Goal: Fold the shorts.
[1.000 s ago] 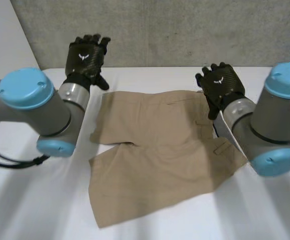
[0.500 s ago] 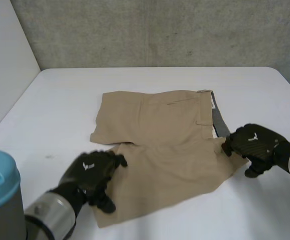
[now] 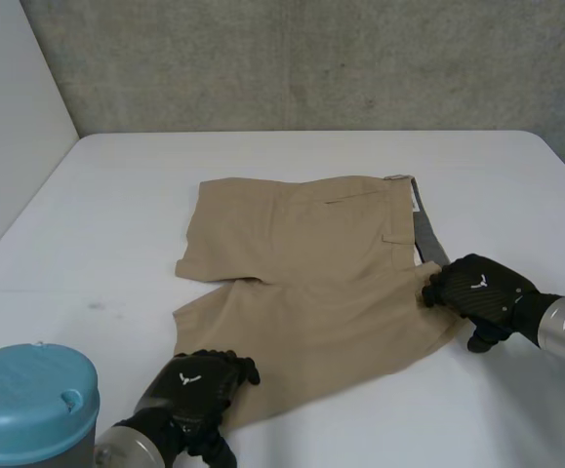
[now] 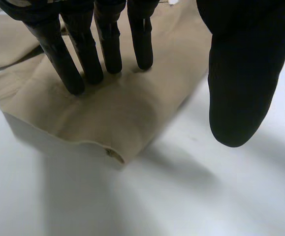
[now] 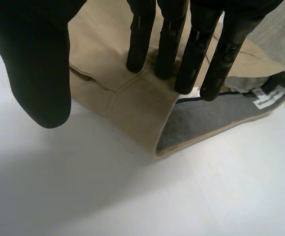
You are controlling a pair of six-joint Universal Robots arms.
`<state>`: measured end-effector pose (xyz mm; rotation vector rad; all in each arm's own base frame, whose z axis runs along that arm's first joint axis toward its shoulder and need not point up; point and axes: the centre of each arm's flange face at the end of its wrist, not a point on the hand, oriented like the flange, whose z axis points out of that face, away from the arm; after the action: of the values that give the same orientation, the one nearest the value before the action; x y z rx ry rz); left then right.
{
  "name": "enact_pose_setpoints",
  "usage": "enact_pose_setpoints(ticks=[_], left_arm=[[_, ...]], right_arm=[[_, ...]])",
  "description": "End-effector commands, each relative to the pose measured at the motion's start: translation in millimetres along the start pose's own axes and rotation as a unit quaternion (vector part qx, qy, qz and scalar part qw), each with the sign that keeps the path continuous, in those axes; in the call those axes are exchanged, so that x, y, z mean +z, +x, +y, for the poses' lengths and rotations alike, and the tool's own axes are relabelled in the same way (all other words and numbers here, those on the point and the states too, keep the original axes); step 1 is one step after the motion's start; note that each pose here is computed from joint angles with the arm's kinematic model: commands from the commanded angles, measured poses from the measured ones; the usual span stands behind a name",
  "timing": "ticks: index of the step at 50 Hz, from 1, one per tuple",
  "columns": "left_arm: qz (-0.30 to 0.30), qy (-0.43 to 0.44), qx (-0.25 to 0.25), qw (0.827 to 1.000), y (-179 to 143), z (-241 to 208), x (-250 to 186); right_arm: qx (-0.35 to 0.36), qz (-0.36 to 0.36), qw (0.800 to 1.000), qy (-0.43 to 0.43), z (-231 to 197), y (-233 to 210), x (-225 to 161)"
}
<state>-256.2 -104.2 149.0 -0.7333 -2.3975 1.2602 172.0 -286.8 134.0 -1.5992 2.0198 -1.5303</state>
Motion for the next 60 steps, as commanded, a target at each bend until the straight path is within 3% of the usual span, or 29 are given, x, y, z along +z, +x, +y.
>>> enact_pose_setpoints(ticks=[1,20,28,36,55,60], left_arm=[[-0.030,0.025,0.002,0.999,-6,-3,11],[-0.051,0.031,0.001,0.998,-14,-5,29],[-0.055,0.060,0.016,0.997,-16,-10,37],[-0.072,0.081,0.048,0.993,-19,-11,45],[-0.081,0.098,0.044,0.991,-26,-18,55],[-0.089,0.151,0.039,0.984,-30,-50,42]], right_arm=[[-0.007,0.010,1.000,0.013,-4,4,7],[-0.025,0.025,0.999,0.003,1,8,27],[0.038,0.029,0.999,0.017,-14,8,22],[0.056,0.023,0.998,0.022,-20,0,18],[0.094,0.054,0.994,-0.016,-29,-6,14],[0.117,0.047,0.992,-0.024,-41,-13,3]])
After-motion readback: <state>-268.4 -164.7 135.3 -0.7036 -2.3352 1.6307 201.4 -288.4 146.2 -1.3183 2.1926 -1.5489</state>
